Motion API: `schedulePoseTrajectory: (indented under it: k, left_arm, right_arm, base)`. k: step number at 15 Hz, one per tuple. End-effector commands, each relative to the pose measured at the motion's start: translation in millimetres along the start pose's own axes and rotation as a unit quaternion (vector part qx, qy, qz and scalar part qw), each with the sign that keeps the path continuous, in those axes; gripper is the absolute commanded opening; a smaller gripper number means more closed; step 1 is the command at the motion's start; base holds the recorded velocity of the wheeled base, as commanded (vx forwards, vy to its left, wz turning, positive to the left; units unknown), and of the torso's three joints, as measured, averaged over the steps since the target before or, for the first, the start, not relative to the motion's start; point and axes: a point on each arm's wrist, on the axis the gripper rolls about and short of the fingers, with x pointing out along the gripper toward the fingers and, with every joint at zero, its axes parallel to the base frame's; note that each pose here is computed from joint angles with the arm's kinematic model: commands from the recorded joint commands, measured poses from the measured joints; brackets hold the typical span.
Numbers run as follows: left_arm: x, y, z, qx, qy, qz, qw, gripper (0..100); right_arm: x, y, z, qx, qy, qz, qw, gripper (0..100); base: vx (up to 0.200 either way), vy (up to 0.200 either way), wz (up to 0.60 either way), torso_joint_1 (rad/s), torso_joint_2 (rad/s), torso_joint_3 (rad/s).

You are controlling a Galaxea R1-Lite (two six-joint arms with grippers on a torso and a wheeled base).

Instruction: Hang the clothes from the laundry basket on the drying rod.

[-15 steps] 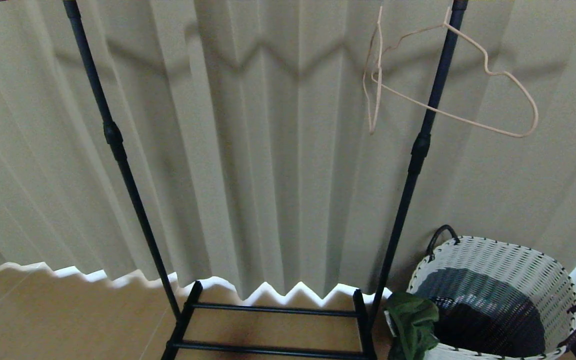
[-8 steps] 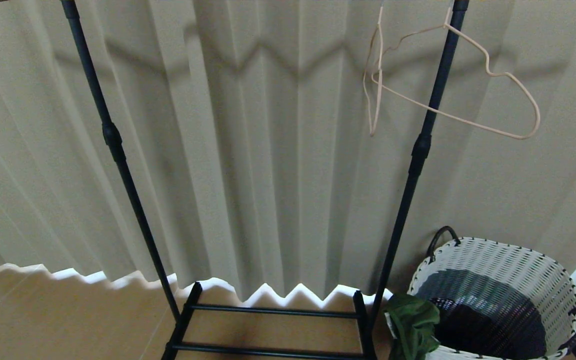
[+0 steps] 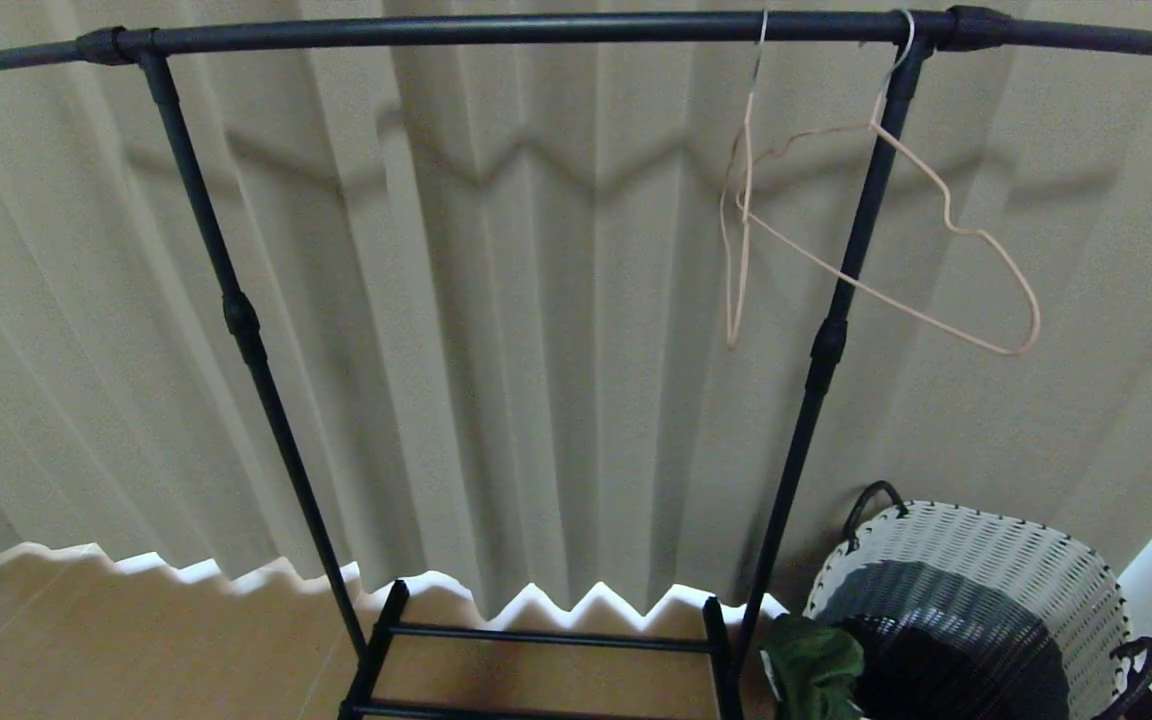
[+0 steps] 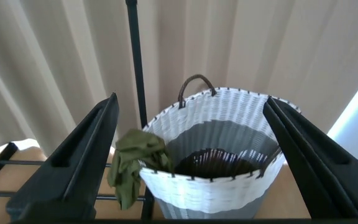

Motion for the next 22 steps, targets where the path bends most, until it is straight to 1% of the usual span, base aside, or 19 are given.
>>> schedulePoseTrajectory:
  k: [1, 10, 15, 17, 18, 19, 20, 21, 22]
  left_arm:
    - [0.1, 0.0, 0.0, 0.000, 0.001, 0.000, 1.0000, 0]
    - [0.1, 0.0, 0.0, 0.000, 0.001, 0.000, 1.0000, 0]
    - [0.1, 0.0, 0.0, 0.000, 0.001, 0.000, 1.0000, 0]
    - [0.0, 0.0, 0.0, 0.000, 0.000, 0.001, 1.0000, 0]
    - [0.0, 0.0, 0.0, 0.000, 0.000, 0.000, 1.0000, 0]
    - [0.0, 0.0, 0.0, -0.002, 0.000, 0.000, 1.0000, 0]
    - [0.0, 0.0, 0.0, -0.002, 0.000, 0.001, 1.0000, 0]
    - [0.0, 0.0, 0.0, -0.003, 0.000, 0.001, 1.0000, 0]
    - [0.0, 0.0, 0.0, -0.003, 0.000, 0.001, 1.0000, 0]
  right_arm:
    - [-0.1, 0.0, 0.0, 0.000, -0.001, 0.000, 1.0000, 100]
    - [-0.1, 0.0, 0.0, 0.000, -0.001, 0.000, 1.0000, 100]
    - [-0.1, -0.1, 0.0, 0.002, -0.001, -0.001, 1.0000, 100]
    - [0.0, 0.3, 0.2, 0.001, -0.003, 0.006, 1.0000, 100]
    - [0.1, 0.6, -0.1, 0.000, -0.003, 0.012, 0.9999, 100]
    - [-0.8, 3.1, 2.2, -0.010, -0.006, 0.069, 0.9975, 100]
    - [-1.3, 4.0, 2.5, -0.014, -0.004, 0.088, 0.9960, 100]
    - [-1.7, 4.5, 10.8, -0.032, 0.005, 0.108, 0.9936, 100]
    - [0.0, 4.7, 28.0, -0.046, 0.021, 0.116, 0.9919, 100]
  base:
    - [0.000, 0.000, 0.00, 0.110, -0.45, -0.344]
    - [0.000, 0.000, 0.00, 0.149, -0.46, -0.324]
    - [0.000, 0.000, 0.00, 0.195, -0.51, -0.310]
    - [0.000, 0.000, 0.00, 0.212, -0.52, -0.305]
    - [0.000, 0.000, 0.00, 0.227, -0.52, -0.310]
    - [0.000, 0.000, 0.00, 0.168, -0.37, -0.222]
    - [0.000, 0.000, 0.00, 0.100, -0.23, -0.129]
    - [0.000, 0.000, 0.00, 0.051, -0.11, -0.076]
    - [0.000, 0.000, 0.00, 0.032, -0.06, -0.036]
